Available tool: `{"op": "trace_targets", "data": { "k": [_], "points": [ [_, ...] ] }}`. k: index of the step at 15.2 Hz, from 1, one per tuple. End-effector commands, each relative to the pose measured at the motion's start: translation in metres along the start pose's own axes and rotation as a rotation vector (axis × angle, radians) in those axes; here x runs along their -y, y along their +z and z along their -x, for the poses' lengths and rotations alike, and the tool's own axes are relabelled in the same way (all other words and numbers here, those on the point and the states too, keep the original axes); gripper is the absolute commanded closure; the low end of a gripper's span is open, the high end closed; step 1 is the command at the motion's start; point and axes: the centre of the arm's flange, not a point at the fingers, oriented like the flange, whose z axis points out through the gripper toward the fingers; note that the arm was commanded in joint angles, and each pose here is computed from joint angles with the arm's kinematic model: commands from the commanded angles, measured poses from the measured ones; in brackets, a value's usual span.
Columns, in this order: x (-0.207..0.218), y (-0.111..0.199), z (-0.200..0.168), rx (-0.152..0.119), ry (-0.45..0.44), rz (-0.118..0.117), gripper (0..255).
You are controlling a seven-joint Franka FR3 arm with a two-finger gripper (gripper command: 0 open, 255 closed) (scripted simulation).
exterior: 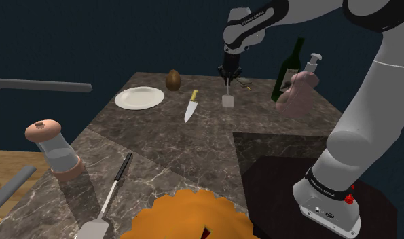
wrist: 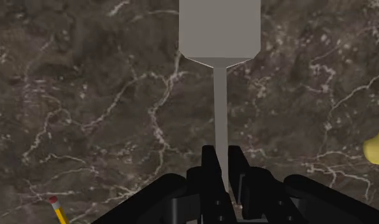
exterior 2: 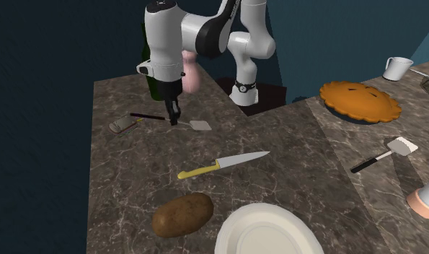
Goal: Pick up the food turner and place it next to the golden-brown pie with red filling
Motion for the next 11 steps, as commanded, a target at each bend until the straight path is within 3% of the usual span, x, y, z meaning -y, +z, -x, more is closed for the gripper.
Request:
{"op": "trace_targets", "data": {
  "k": [1,11],
  "points": [
    [0.001,-0.01,-0.001,0.001,0.0,0.0,255],
    [0.001,-0.062,-0.004,0.001,0.0,0.0,255]
  ]
}}
